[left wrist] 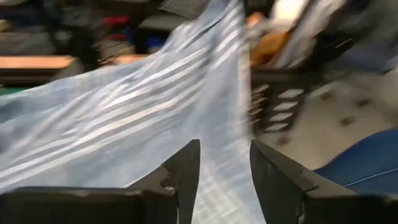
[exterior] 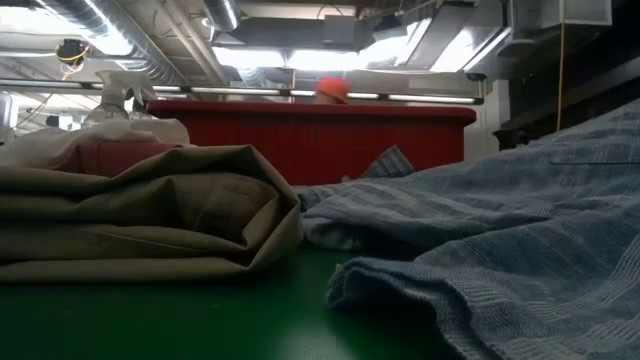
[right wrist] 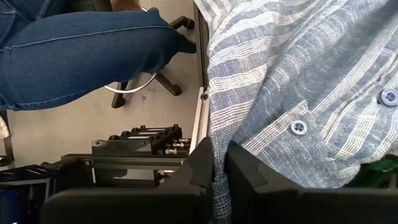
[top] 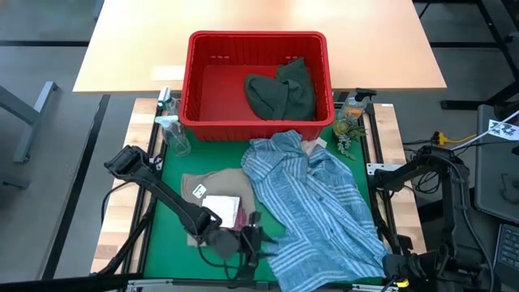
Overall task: Fold Laundry from Bin
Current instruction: Remove the blue polo shirt from the red bin
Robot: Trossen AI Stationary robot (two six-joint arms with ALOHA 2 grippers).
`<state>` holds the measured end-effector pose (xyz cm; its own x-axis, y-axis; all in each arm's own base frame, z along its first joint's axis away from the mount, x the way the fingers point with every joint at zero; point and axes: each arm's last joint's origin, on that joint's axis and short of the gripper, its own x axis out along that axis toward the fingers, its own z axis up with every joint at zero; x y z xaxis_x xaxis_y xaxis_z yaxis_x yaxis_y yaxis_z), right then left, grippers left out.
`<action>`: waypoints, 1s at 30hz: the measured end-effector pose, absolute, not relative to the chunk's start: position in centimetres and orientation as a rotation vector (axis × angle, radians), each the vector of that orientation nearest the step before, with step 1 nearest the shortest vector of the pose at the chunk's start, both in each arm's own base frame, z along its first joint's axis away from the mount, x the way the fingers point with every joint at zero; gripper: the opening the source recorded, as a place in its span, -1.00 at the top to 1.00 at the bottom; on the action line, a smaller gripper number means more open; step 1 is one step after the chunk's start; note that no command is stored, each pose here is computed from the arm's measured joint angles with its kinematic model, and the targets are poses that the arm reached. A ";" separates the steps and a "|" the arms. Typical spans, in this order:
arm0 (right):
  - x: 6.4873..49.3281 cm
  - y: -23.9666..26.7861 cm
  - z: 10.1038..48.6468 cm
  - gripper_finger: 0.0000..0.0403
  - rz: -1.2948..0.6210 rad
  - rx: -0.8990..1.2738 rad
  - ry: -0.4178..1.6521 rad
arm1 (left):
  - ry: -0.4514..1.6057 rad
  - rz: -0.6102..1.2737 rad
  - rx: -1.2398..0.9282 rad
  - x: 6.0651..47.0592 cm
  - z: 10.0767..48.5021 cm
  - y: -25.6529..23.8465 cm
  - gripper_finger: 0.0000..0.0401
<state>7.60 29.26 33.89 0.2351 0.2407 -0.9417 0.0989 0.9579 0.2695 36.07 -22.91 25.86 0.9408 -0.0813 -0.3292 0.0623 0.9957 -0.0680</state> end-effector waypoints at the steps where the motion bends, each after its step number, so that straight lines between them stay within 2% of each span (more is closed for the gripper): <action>1: 7.6 29.2 33.9 0.87 0.099 0.295 1.336 | 0.364 -0.042 -0.026 36.2 25.6 -22.4 0.31; 11: 7.8 29.0 33.8 0.91 0.078 0.279 1.341 | 0.725 0.234 0.231 37.1 22.4 -15.1 0.28; 19: 7.8 29.0 33.8 0.89 0.078 0.278 1.342 | 1.046 0.406 0.324 36.6 20.8 -7.9 0.29; 30: 7.8 29.0 33.8 0.89 0.078 0.278 1.342 | 1.184 0.212 0.306 37.3 20.4 -2.7 0.39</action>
